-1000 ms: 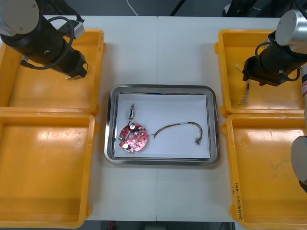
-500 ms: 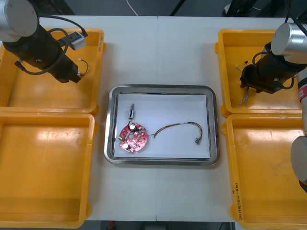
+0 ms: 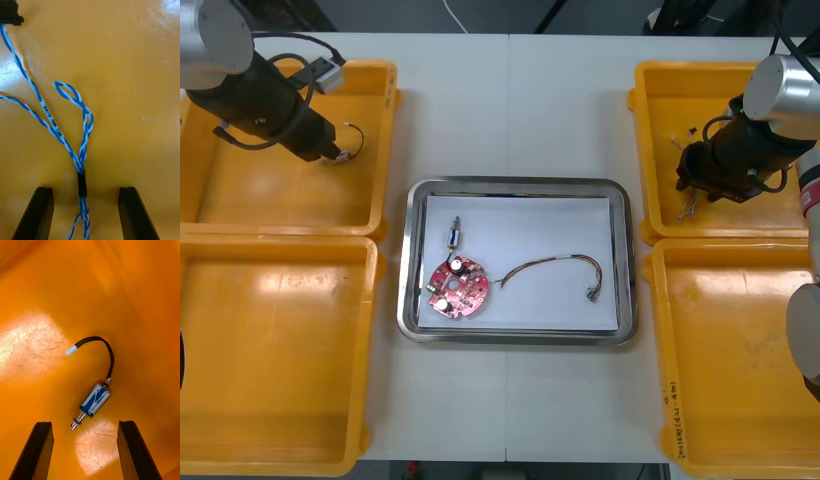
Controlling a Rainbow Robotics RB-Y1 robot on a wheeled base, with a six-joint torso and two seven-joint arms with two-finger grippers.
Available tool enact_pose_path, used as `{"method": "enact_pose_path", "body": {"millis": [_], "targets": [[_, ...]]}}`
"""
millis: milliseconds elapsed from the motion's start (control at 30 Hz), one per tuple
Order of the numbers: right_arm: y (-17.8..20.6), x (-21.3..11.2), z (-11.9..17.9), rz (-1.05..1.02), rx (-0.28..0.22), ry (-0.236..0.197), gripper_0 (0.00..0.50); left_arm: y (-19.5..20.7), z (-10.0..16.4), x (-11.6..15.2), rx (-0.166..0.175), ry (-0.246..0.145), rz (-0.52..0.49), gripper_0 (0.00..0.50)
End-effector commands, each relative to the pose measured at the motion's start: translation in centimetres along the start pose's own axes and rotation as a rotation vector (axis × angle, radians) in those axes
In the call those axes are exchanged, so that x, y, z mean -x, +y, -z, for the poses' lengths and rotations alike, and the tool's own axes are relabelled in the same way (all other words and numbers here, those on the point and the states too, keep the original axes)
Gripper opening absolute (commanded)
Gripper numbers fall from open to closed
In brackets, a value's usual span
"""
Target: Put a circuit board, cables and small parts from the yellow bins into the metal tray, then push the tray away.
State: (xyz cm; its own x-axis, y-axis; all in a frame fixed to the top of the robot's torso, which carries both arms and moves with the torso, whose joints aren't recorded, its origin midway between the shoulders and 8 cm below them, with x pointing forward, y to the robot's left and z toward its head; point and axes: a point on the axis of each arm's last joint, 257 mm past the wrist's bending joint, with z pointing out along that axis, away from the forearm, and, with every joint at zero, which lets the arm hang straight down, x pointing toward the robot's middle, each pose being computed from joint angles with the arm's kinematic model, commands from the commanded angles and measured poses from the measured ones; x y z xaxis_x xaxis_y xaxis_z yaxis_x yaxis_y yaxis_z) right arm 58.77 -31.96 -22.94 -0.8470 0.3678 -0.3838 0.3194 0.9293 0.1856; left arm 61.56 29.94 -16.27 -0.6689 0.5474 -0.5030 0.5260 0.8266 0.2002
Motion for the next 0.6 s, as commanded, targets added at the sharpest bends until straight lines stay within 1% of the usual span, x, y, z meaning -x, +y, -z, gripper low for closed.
{"method": "enact_pose_path", "body": {"millis": [33, 133, 167, 200, 233, 267, 367, 500, 567, 600], "targets": [[1.5, -0.3, -0.1, -0.016, 0.003, 0.006, 0.5, 0.0, 1.1, 4.4, 0.028, -0.079, -0.234, 0.5], [1.2, -0.6, -0.4, -0.016, -0.007, 0.01, 0.495, -0.2, 0.5, 4.6, 0.031, -0.083, -0.245, 0.5], [1.3, -0.6, -0.4, -0.016, -0.006, 0.009, 0.379, -0.3, 0.3, 4.6, 0.03, -0.083, -0.249, 0.5], [1.1, -0.7, -0.5, -0.017, -0.008, 0.011, 0.246, -0.5, 0.2, 4.6, 0.028, -0.082, -0.249, 0.5], [1.1, -0.7, -0.5, -0.018, -0.008, 0.011, 0.061, -0.7, 0.1, 4.6, 0.024, -0.081, -0.248, 0.5], [1.0, -0.9, -0.6, -0.018, -0.01, 0.015, 0.0, -0.7, -0.1, 4.4, 0.022, -0.076, -0.247, 0.5], [1.0, -0.9, -0.7, -0.016, -0.009, 0.017, 0.0, -1.0, -0.6, 4.3, 0.022, -0.071, -0.255, 0.5], [0.7, -0.8, -0.4, -0.013, -0.016, 0.016, 0.0, -0.9, -1.7, 4.2, 0.034, -0.077, -0.26, 0.5], [0.4, -0.4, 0.3, -0.009, -0.023, 0.011, 0.0, -0.7, -2.1, 4.3, 0.047, -0.081, -0.262, 0.5], [0.2, -0.3, 0.7, -0.006, -0.028, 0.01, 0.0, -0.6, -2.3, 4.1, 0.049, -0.081, -0.26, 0.5]]}}
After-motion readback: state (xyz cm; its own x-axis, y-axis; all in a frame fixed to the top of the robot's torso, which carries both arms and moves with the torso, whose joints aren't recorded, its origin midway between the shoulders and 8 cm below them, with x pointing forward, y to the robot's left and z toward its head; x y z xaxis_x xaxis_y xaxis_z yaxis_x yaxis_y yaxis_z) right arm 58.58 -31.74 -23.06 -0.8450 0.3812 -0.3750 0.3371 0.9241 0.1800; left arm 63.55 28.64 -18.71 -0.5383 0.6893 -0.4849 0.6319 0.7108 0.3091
